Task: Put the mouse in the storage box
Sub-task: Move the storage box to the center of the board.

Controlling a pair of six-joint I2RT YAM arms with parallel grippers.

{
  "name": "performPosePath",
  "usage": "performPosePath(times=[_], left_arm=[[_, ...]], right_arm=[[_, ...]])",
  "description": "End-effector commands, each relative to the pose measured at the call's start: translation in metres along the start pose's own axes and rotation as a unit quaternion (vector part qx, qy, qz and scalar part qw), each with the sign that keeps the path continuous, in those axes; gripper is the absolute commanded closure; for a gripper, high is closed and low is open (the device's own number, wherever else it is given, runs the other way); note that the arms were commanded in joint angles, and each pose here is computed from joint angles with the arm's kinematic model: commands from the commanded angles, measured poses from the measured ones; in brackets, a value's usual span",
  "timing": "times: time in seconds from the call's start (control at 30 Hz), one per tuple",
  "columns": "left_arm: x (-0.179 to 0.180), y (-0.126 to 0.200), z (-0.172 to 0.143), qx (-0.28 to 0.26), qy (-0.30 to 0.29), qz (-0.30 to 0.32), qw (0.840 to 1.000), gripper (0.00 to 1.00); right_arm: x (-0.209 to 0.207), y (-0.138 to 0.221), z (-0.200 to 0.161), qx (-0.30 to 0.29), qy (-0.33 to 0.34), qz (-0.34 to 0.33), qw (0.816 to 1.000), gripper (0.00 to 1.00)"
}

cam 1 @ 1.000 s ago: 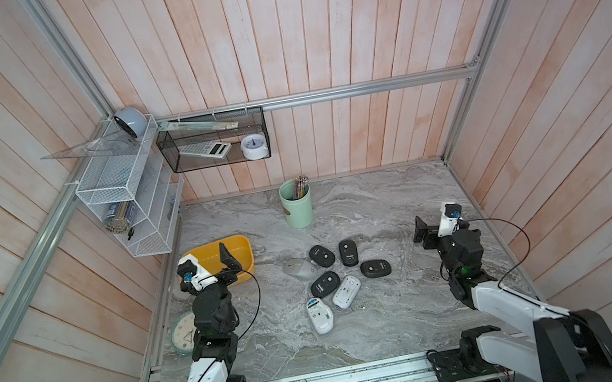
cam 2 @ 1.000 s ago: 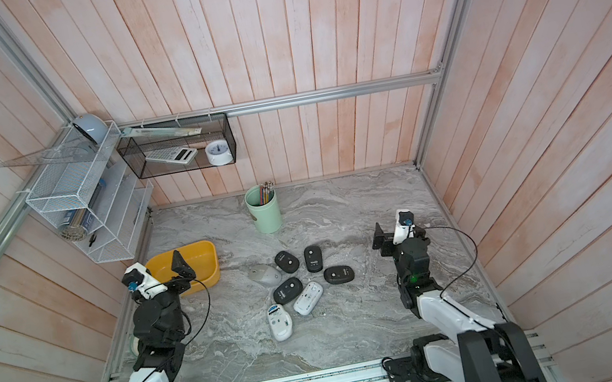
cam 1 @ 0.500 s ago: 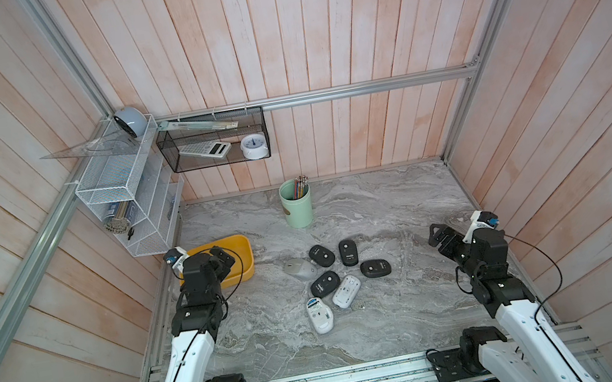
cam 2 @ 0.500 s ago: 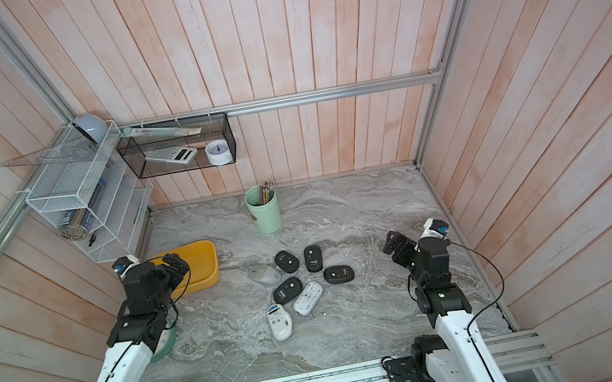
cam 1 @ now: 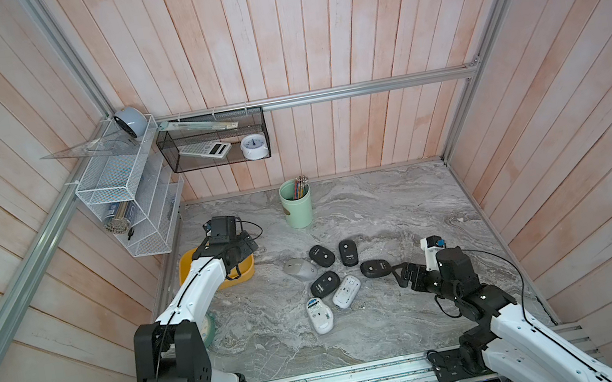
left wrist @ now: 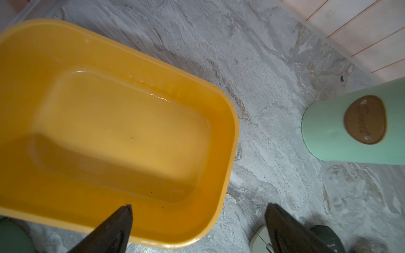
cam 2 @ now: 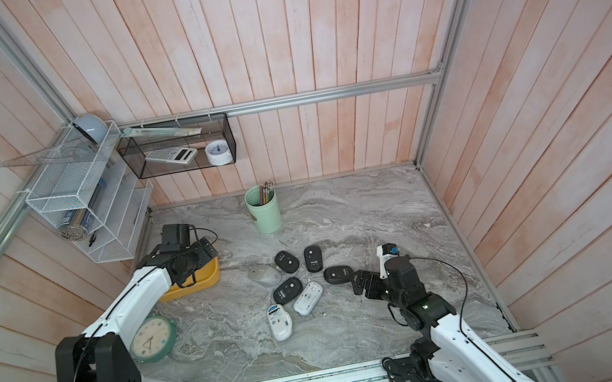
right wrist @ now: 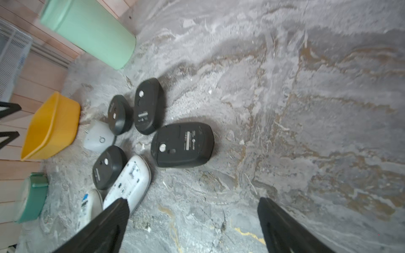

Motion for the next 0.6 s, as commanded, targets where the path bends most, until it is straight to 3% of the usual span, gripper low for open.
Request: performPosePath(times=[0.0,0.2,0.57], left_arm=[[-0.017,-0.014,-0.001,0.043,-0.031,-0.006,0.999,0.0],[-0.055,-0.038,-0.008,0.081,-0.068,-0.009,0.994,0.0],[-0.126,-0.033,-0.025,0.067,-0.088,-0.077,0.991,0.1]], right_arm=[[0.003,-0.003,0.0,-0.016,0.02,0.013,1.0,0.02],[0.004,-0.002,-0.002,-0.024,0.031,0.021,0.999,0.02],[0.011,-0.004,-0.007,-0.017,0.055,0.02,0.998,0.02]])
Point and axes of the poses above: each gripper's point midway between its finger pads, its own y axis back along the fingers, its own x axis along the line the jaws close on, z = x × y, the point moved 10 cm from there along y, back along the fingers, and after that the axes turned 14 degrees about -y, right-handed, at the moved point
